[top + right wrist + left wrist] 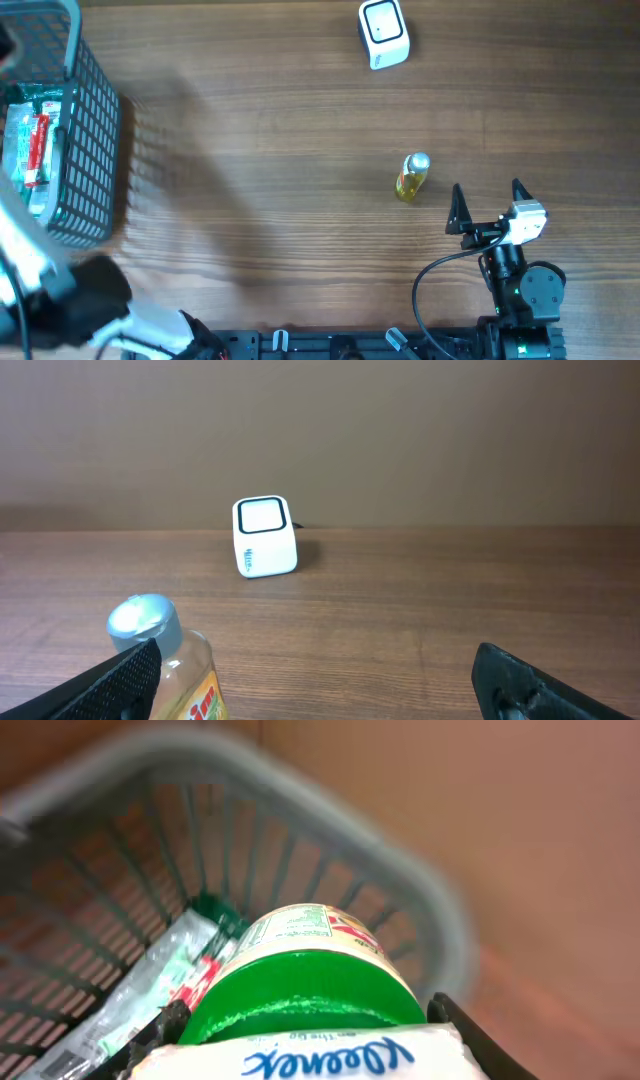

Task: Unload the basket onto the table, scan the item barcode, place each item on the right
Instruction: 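Place the red-white tissue pack beside the oil bottle with left gripper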

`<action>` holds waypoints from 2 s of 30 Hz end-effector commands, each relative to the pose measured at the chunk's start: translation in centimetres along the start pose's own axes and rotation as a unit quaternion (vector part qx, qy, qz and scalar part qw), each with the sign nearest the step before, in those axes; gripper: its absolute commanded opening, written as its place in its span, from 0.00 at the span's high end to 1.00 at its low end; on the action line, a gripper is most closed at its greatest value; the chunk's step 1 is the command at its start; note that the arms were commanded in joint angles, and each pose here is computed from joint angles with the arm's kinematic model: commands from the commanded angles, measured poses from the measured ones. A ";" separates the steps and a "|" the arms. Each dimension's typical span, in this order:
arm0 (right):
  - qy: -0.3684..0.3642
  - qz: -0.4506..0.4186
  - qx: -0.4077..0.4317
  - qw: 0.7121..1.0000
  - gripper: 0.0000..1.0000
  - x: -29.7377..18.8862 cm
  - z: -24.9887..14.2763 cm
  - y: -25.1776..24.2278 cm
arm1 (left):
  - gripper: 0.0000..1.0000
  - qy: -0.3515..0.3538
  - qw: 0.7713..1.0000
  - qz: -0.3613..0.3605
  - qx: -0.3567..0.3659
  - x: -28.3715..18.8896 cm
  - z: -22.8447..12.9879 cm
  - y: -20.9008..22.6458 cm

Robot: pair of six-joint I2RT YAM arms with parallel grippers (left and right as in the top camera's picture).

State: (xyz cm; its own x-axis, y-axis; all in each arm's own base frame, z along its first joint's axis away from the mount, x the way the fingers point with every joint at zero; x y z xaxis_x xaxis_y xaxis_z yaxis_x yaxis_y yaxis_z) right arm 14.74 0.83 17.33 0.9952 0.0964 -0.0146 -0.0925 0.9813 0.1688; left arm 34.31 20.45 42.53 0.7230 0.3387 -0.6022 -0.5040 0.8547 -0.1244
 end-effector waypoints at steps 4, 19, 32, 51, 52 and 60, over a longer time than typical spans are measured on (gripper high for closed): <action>0.000 0.004 -0.007 1.000 0.00 0.0 0.0 0.0 | 0.57 -0.055 0.993 -0.106 -0.002 -11.0 -0.2 -3.7; 0.000 0.004 -0.007 1.000 0.00 0.0 0.0 0.0 | 0.60 0.278 0.904 -0.253 0.207 -5.5 -24.7 -27.1; 0.000 0.004 -0.007 1.000 0.00 0.0 0.0 0.0 | 0.69 0.306 0.890 -0.187 0.282 -5.5 -41.8 -35.7; 0.000 0.004 -0.007 1.000 0.00 0.0 0.0 0.0 | 0.18 0.319 0.885 -0.153 0.303 -3.8 -43.9 -35.5; 0.000 0.004 -0.007 1.000 0.01 0.0 0.0 0.0 | 0.16 0.318 0.885 -0.155 0.304 -3.8 -43.9 -35.5; 0.000 0.004 -0.007 1.000 0.00 0.0 0.0 0.0 | 0.12 0.227 0.915 -0.224 0.247 -5.4 -33.7 -35.1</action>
State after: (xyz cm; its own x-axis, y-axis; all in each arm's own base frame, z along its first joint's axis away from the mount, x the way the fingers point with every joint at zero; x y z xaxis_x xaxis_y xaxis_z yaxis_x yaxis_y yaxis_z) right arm 14.76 0.83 17.29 0.9952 0.0964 -0.0173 -0.0921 0.9813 0.1690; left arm 30.70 -26.45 18.15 0.3427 -0.1296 -0.9305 0.1317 0.9873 -0.0890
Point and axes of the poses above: each gripper's point midway between its finger pads, its own x axis out along the fingers, its own y axis along the line the jaws close on, z = x × y, the point moved 10 cm from there along -x, back along the fingers, and after that the axes turned 7 degrees about x, right-handed, at the moved point
